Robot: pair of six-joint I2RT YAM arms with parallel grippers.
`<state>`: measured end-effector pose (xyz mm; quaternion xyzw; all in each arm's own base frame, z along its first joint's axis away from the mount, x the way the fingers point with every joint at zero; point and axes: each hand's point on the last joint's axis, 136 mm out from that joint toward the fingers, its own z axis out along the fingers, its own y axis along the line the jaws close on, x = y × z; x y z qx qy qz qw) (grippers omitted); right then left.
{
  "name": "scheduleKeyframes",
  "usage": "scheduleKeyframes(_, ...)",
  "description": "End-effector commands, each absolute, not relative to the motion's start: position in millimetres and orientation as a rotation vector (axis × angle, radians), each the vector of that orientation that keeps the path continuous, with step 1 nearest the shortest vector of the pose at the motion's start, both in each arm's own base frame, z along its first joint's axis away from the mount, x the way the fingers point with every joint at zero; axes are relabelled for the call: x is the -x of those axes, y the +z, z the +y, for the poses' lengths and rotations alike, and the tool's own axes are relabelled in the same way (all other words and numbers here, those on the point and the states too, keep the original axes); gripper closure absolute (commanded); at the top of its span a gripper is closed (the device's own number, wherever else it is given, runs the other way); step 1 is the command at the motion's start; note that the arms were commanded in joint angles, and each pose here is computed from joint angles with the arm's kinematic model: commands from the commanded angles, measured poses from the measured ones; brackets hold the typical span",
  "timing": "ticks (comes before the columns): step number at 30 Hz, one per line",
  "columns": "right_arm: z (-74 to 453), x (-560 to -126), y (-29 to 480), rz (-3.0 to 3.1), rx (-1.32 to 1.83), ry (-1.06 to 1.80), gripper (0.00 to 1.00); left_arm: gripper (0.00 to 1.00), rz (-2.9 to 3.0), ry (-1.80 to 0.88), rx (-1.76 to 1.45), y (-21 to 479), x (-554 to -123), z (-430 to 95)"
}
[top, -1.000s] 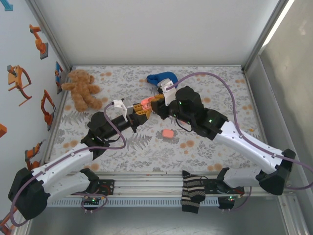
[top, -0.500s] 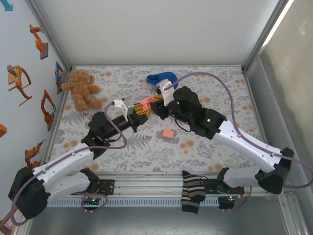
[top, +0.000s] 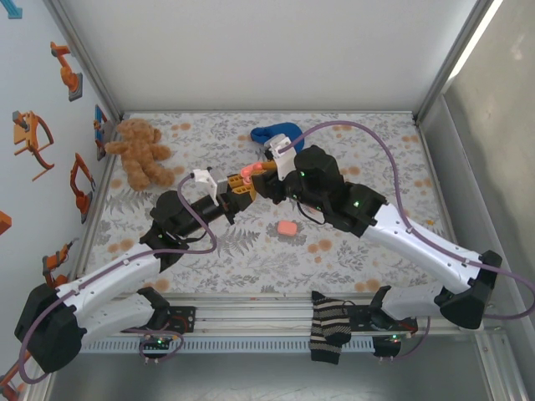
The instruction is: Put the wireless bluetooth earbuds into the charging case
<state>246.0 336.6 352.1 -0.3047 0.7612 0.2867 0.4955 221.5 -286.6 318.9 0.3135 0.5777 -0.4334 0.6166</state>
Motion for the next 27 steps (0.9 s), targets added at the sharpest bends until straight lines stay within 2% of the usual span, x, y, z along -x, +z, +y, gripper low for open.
scheduleKeyframes(1,338.6,-238.5,371.4,1.817,0.732,0.738,0.61,1.0,1.25,-1.025,-0.722,340.0,-215.0,-288.6)
scheduleKeyframes(9,331.3,-236.8,393.1,1.784,0.691,0.755,0.5,1.0,1.254,-1.028,-0.724,337.9,-214.5,-288.5)
scheduleKeyframes(20,322.9,-238.1,406.6,1.773,0.655,0.735,0.48,1.0,1.258,-1.028,-0.731,336.5,-213.8,-289.3)
scheduleKeyframes(27,317.2,-230.2,400.2,1.817,0.723,0.723,0.26,1.0,1.258,-1.022,-0.734,336.3,-214.2,-289.2)
